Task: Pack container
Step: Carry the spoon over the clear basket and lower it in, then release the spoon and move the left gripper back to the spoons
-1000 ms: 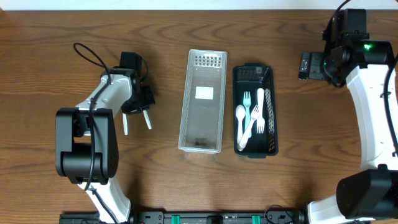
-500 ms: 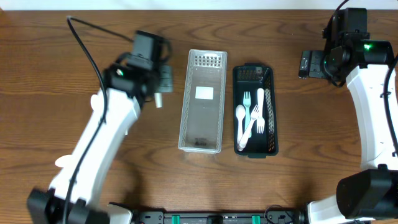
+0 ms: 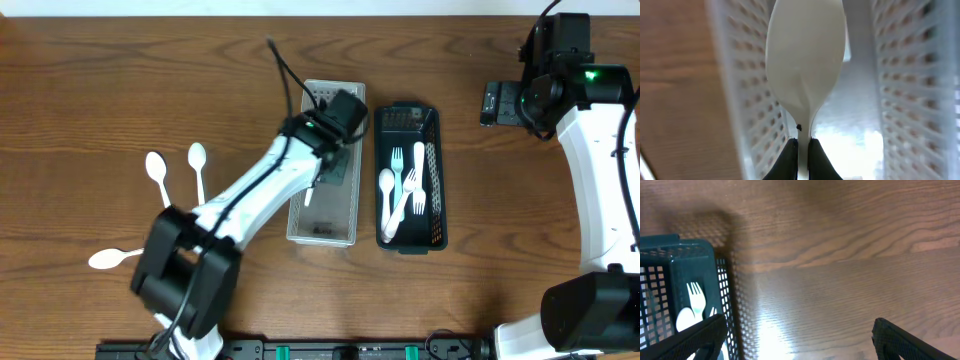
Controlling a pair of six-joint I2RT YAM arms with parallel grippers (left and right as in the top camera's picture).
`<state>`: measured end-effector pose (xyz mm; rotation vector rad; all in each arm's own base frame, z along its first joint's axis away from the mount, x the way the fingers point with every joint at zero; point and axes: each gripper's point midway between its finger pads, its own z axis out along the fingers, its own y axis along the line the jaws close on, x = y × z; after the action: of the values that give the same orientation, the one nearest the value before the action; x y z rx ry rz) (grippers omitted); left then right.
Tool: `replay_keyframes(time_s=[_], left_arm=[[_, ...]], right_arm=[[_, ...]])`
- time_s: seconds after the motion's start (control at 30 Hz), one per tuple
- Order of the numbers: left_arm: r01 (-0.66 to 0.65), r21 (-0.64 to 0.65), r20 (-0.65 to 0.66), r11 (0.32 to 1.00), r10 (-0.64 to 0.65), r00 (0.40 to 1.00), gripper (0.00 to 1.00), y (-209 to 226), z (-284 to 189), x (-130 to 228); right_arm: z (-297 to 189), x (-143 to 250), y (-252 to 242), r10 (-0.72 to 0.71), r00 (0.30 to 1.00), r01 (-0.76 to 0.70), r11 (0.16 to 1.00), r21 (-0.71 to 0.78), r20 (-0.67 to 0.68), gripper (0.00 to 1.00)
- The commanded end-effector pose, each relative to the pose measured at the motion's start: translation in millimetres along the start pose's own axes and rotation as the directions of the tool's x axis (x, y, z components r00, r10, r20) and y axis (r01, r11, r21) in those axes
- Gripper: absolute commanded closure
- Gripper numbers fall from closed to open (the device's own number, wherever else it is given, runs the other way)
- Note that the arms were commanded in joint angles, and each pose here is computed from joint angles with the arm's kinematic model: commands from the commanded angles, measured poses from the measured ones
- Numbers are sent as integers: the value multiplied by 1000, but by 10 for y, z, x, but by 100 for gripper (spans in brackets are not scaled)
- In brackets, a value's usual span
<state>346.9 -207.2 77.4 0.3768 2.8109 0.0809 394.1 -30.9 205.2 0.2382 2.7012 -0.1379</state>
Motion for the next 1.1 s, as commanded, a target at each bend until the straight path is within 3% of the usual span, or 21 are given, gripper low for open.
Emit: replay_keyframes(time_s=[0.0,0.03,0.1,0.27,0.43,0.6,0.7,0.87,1.07], left_arm=[[2,-11,2,1000,-2,1000,90,13,-7,2],[4,-8,12,1000,-4,1000,73,14,-41,-17],[-7,1,39,1000,7,999,53,16,-138,-69],[-13,30,161,999,8,987,34,131,-626,-270],[130,33,278,991,-134,951,27,752,-1208,-348],[381,-32,287,924,-357,889,20,1762,-1418,-134],[509,-34,240,860,-487,840,16,2215,-1306,54],[612,-53,118,789,-604,788,13,2581,-883,315],[615,-102,-36,782,-621,783,9,2640,-281,441]], right_arm=[[12,19,-17,-4,1000,4,1000,5,-6,4],[12,20,-19,-4,1000,4,1000,5,-7,4],[12,20,-19,-4,1000,4,1000,5,-7,4],[12,21,-19,-4,1000,4,1000,6,-7,4],[12,20,-18,-4,1000,4,1000,5,-7,4],[12,22,-1,-3,1000,3,1000,-5,-8,4],[12,28,2,-4,1000,4,1000,-6,-10,4],[12,30,31,3,1000,-3,1000,-23,-12,4],[12,31,32,2,1000,-3,1000,-23,-12,4]])
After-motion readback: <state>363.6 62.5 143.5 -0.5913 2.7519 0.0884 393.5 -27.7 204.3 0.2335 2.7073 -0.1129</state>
